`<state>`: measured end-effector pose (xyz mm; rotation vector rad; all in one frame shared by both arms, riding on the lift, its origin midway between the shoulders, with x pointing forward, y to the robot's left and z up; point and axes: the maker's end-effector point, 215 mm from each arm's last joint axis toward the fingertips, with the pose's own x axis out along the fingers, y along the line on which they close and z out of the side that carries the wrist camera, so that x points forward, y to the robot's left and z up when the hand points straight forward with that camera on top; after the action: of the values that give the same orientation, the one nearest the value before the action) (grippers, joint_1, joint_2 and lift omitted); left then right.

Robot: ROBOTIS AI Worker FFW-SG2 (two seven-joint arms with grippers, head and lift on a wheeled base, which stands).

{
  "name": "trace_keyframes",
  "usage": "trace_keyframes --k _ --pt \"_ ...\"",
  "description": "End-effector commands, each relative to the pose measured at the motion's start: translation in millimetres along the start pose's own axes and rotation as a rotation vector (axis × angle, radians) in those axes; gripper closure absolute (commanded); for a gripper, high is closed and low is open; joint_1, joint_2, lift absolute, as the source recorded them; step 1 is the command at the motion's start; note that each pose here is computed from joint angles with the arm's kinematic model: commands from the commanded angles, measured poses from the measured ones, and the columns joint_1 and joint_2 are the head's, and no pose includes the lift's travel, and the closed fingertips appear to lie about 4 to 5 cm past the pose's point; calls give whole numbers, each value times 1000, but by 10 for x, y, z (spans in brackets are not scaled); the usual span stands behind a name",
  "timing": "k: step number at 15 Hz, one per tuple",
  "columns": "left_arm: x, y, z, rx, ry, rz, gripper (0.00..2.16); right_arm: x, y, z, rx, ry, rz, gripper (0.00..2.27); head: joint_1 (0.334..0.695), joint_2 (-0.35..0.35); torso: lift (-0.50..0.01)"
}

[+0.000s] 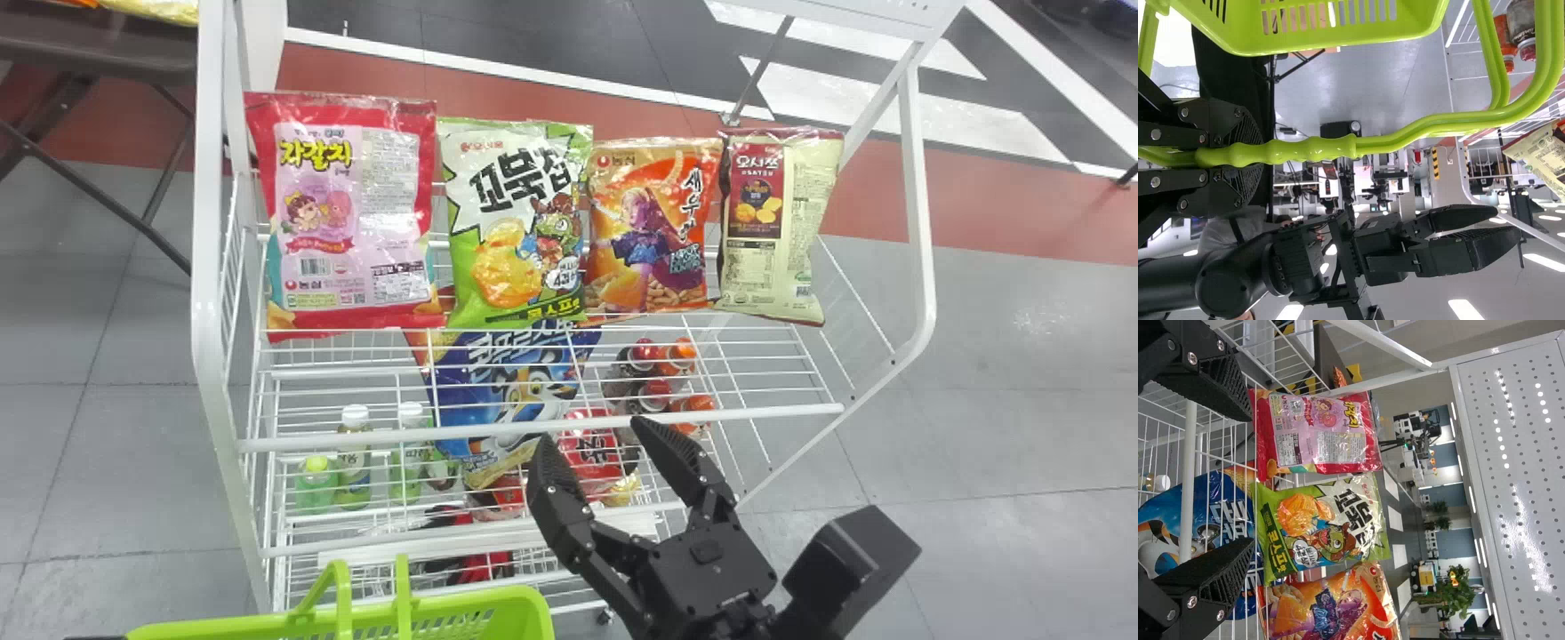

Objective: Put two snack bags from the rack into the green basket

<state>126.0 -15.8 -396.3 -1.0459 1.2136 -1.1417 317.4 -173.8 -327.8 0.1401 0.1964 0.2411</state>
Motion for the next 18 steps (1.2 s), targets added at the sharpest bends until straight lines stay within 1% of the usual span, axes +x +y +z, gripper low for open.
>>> trace_keyframes --k 1,11,14,16,18 --pt "1 -2 -21 -5 4 -1 1474 4 3 -9 -2 7 0 191 695 -350 -6" --pt "15 -37 -62 -12 8 -17 1474 103 53 -42 -3 25 13 191 695 -350 -6" --pt "51 -63 -118 -17 23 -31 1474 325 147 19 -21 -9 36 191 695 -350 -6" --pt "60 -41 -138 -28 26 -33 1474 624 235 102 -51 -39 56 191 695 -350 -6" --pt "63 -44 -139 -25 29 -32 1474 903 304 196 -65 -60 69 191 695 -350 -6"
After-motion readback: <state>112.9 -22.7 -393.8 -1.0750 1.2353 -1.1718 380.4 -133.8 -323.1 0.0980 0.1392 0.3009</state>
